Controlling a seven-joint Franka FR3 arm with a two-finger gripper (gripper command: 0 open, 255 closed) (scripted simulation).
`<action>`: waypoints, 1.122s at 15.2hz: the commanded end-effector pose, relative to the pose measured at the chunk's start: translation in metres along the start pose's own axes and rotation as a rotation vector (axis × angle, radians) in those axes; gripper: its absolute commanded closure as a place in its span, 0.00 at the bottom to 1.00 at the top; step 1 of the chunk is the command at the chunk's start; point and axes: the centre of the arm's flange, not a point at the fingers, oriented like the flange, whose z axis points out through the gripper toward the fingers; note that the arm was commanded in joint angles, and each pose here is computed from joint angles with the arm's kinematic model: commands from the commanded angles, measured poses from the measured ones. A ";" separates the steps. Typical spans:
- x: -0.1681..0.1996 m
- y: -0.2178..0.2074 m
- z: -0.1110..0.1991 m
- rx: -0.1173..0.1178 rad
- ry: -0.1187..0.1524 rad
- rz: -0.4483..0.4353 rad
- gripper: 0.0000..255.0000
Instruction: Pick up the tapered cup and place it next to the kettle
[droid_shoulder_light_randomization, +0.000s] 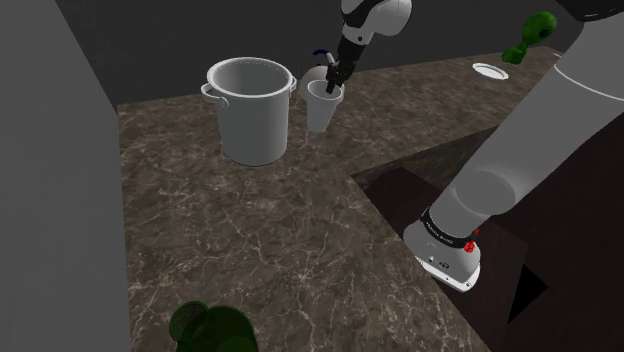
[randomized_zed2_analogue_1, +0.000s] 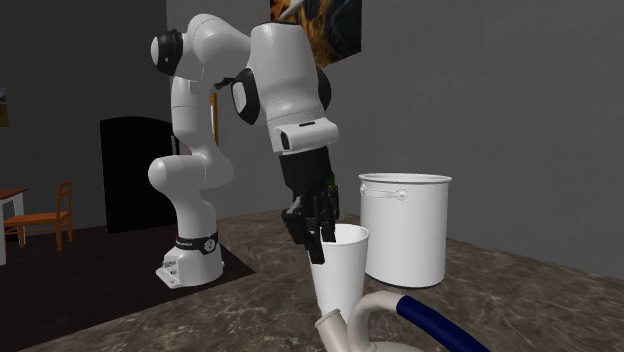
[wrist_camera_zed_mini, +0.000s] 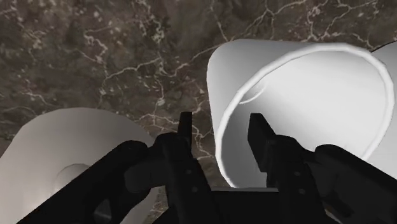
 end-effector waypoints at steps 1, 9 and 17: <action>0.000 0.000 0.000 0.000 0.000 0.000 0.00; 0.000 0.000 -0.050 0.000 0.000 0.000 0.00; 0.000 0.000 -0.050 0.000 0.000 0.000 0.00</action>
